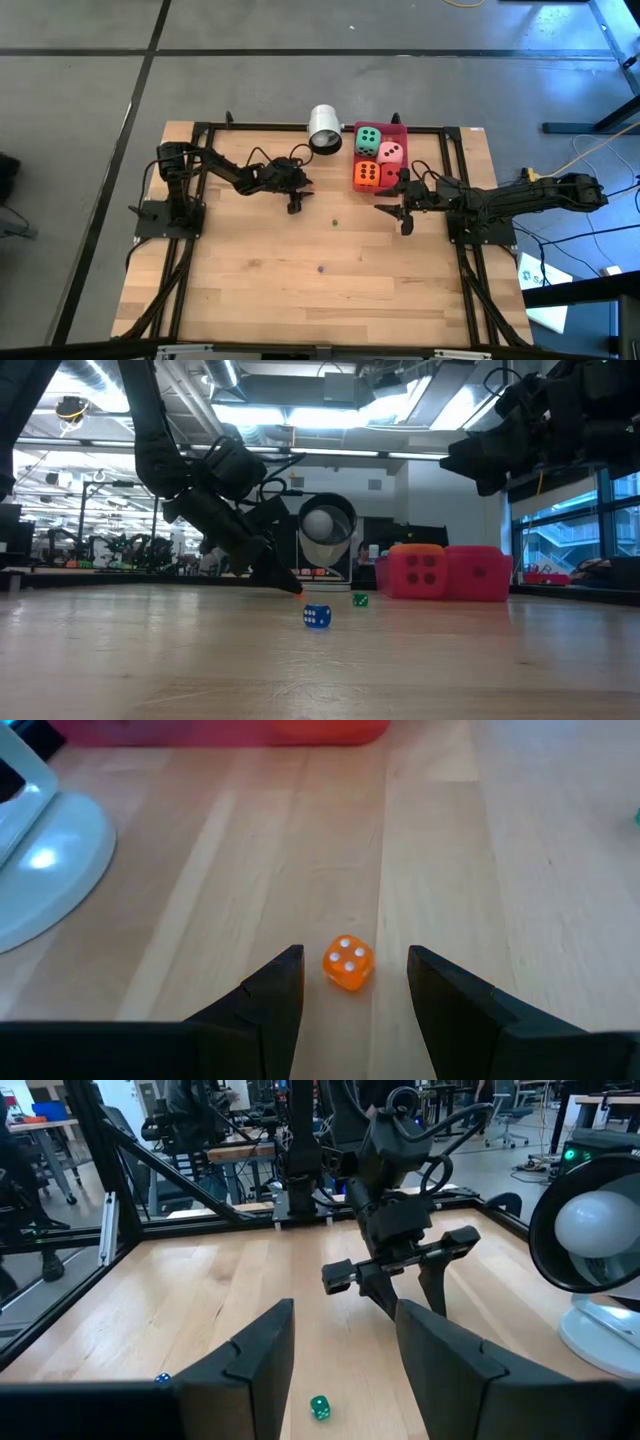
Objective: Pick & Place Dice
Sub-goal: Put the small orange dice into the red bin
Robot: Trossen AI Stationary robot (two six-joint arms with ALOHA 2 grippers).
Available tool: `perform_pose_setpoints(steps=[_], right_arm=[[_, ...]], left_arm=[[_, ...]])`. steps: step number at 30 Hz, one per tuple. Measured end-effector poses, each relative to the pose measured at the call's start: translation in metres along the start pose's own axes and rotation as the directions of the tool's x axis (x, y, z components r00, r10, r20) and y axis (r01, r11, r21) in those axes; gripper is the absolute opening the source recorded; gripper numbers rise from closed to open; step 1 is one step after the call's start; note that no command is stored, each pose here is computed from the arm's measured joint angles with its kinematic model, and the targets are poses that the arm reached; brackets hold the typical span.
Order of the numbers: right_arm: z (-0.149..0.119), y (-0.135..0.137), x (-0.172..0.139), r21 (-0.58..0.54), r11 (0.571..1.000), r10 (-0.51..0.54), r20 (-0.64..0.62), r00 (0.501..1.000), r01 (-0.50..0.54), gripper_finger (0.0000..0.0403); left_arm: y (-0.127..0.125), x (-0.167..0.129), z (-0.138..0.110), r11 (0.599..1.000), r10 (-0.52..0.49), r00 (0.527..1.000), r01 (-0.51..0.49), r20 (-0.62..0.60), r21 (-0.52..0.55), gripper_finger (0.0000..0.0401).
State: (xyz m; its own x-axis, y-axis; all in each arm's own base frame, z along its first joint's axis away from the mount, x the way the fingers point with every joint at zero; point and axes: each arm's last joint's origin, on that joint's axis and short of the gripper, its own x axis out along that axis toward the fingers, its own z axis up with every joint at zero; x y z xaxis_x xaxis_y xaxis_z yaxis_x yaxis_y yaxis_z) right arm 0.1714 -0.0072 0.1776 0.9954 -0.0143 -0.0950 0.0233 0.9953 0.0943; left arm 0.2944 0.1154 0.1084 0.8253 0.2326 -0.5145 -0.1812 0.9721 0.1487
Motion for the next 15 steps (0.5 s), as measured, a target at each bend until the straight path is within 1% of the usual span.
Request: perform_pose_setpoints(steps=[8,15], right_arm=[[0.0000,0.0000,0.0000,-0.002,1.000,0.000,0.000,1.000,0.000,0.0176],[0.0000,0.0000,0.0000,-0.002,1.000,0.000,0.000,1.000,0.000,0.0176]], left_arm=[[0.0000,0.0000,-0.0001,1.000,0.002,1.000,-0.002,-0.001,-0.006,0.0167],[-0.0008,0.0000,0.0001,1.000,-0.024,1.000,0.024,0.005,-0.008,0.0127]])
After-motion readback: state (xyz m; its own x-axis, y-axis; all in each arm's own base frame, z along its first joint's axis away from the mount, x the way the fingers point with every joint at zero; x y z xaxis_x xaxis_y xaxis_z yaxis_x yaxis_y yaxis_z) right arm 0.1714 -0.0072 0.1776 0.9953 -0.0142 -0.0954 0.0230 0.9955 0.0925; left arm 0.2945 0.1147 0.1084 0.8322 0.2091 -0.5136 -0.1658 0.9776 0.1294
